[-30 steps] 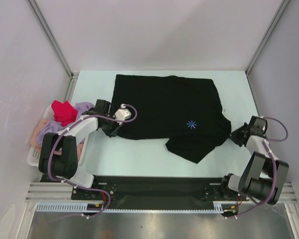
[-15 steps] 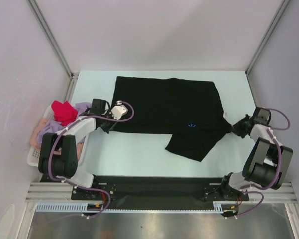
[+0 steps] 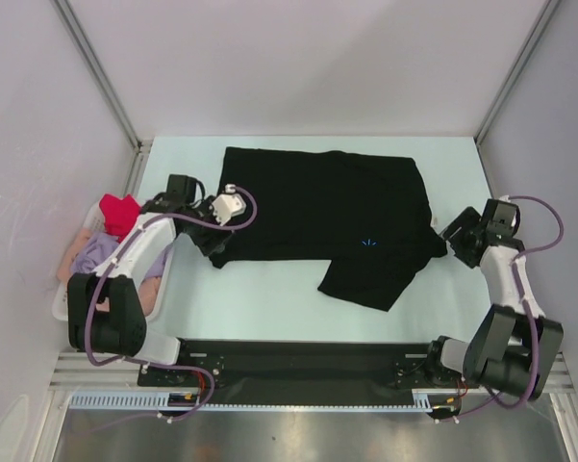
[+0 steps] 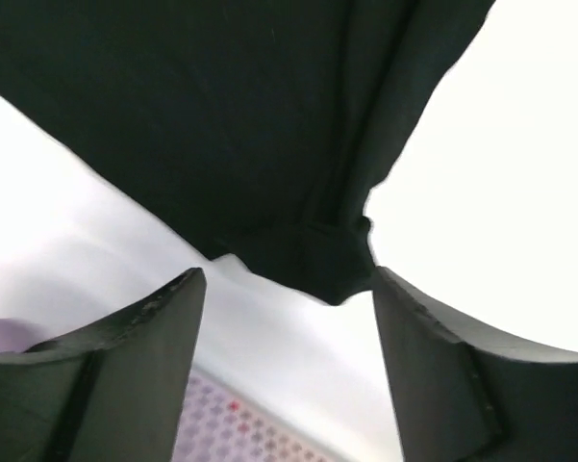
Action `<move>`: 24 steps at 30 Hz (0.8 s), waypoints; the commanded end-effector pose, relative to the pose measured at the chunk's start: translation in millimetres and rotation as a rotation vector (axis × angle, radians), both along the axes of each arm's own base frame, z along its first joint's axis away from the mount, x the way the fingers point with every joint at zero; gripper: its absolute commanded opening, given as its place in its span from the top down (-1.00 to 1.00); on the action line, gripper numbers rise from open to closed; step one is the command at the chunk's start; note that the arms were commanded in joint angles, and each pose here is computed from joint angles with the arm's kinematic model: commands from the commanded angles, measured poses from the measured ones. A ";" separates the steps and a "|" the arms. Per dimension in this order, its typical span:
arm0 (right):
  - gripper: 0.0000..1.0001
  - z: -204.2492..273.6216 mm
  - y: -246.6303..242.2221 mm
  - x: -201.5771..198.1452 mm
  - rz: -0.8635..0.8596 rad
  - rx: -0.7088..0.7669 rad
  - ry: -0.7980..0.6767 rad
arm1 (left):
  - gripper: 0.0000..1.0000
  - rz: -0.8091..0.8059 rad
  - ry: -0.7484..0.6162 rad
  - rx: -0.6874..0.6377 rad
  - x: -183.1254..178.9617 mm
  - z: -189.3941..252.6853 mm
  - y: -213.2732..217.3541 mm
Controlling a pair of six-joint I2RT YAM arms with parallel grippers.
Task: Fold and stack the t-shirts
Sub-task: Flatten the tshirt out
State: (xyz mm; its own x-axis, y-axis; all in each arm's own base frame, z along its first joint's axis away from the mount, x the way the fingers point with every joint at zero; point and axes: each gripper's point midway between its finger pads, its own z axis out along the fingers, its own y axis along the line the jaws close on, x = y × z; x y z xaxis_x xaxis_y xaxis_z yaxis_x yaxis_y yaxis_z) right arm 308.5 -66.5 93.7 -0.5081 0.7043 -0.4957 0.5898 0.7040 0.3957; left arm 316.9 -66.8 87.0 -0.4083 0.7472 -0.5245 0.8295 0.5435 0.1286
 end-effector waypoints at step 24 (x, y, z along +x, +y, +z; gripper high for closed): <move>0.68 -78.3 116.9 -47.2 0.241 0.075 0.185 | -0.14 -0.126 0.131 0.027 -44.3 -6.0 -17.0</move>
State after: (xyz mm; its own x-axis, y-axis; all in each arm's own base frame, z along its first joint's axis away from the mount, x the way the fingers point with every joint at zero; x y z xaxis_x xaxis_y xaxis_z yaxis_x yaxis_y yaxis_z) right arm 254.9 49.0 19.9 -0.7526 0.5739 -0.3228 0.4762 0.8130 0.3352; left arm 273.2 -71.2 52.0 -0.4279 0.8218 -0.3762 0.8865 0.4627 0.0023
